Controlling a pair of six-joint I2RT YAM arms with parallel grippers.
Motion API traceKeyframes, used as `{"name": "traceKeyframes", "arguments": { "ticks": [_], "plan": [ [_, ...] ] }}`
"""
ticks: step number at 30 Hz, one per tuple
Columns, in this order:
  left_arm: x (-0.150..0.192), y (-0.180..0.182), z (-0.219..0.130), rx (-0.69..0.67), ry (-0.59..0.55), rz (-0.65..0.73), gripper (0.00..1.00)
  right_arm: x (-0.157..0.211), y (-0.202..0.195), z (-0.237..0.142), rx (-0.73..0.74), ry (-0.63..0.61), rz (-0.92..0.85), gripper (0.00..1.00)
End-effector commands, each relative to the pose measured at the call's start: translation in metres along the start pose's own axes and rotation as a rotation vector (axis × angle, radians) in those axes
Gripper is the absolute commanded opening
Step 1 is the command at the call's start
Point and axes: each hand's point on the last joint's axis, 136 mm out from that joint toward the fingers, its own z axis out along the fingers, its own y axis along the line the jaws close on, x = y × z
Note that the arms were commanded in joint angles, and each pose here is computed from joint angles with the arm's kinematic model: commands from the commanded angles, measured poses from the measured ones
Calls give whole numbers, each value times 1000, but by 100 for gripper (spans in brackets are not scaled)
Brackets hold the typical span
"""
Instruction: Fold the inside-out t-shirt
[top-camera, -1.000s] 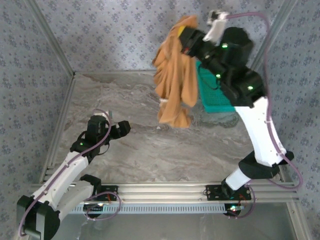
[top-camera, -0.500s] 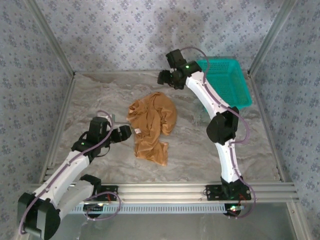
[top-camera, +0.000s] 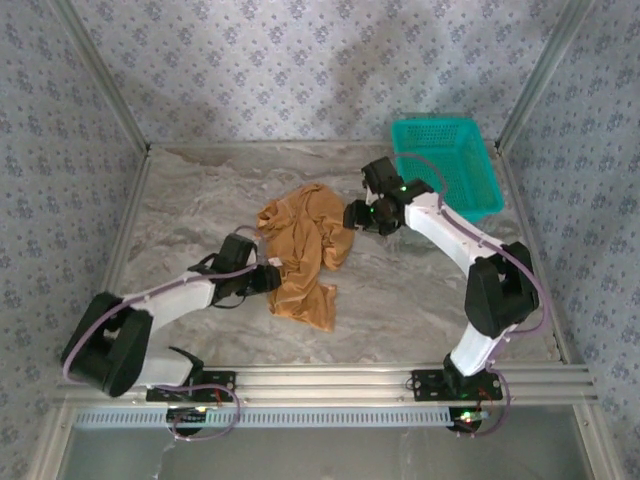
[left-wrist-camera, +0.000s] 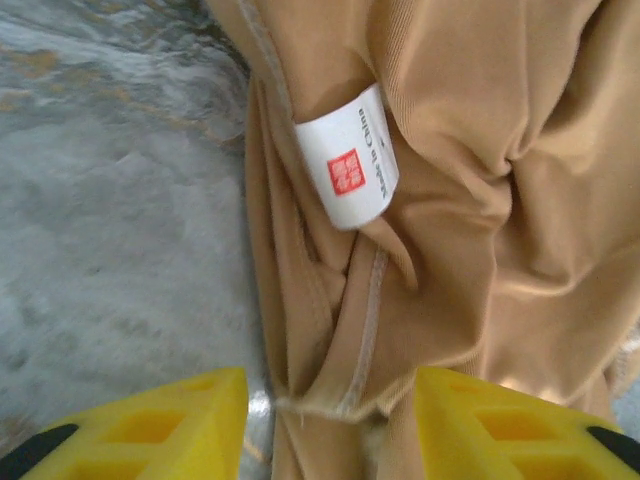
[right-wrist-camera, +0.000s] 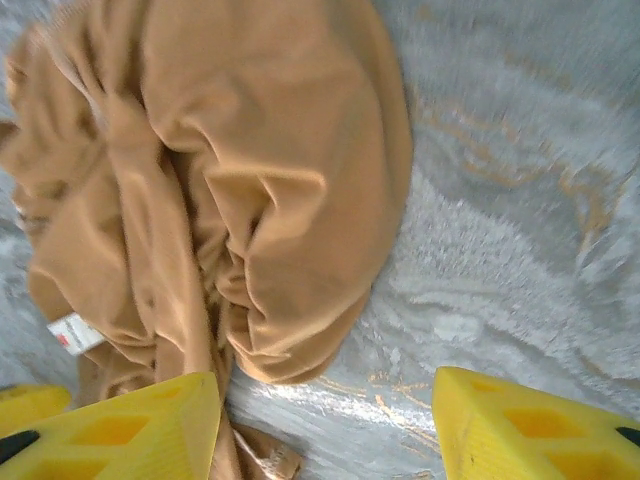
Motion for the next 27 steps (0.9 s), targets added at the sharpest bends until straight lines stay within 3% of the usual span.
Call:
{"name": "traceKeyframes", "arguments": {
  "ticks": [1, 8, 13, 15, 17, 18, 19, 27],
  "plan": [
    [-32, -18, 7, 28, -81, 12, 42, 17, 18, 18, -82, 27, -22, 59],
    [-39, -13, 12, -39, -66, -5, 0, 40, 17, 68, -57, 106, 9, 58],
    [-51, -9, -20, -100, -133, -26, 0, 35, 23, 97, -49, 128, 29, 56],
    [-57, -8, -38, -115, -170, -42, 0, 35, 27, 111, -41, 138, 69, 43],
    [-65, -8, -56, -117, -208, -63, 0, 32, 27, 117, -26, 139, 87, 18],
    [-71, -8, -67, -113, -228, -78, 0, 28, 26, 114, -15, 134, 96, 4],
    [-78, -7, -77, -110, -244, -91, 0, 23, 26, 106, -14, 121, 95, 0],
    [-139, -4, -184, -104, -412, -145, 0, -18, 43, -38, -89, -54, -16, 0]
  ]
}}
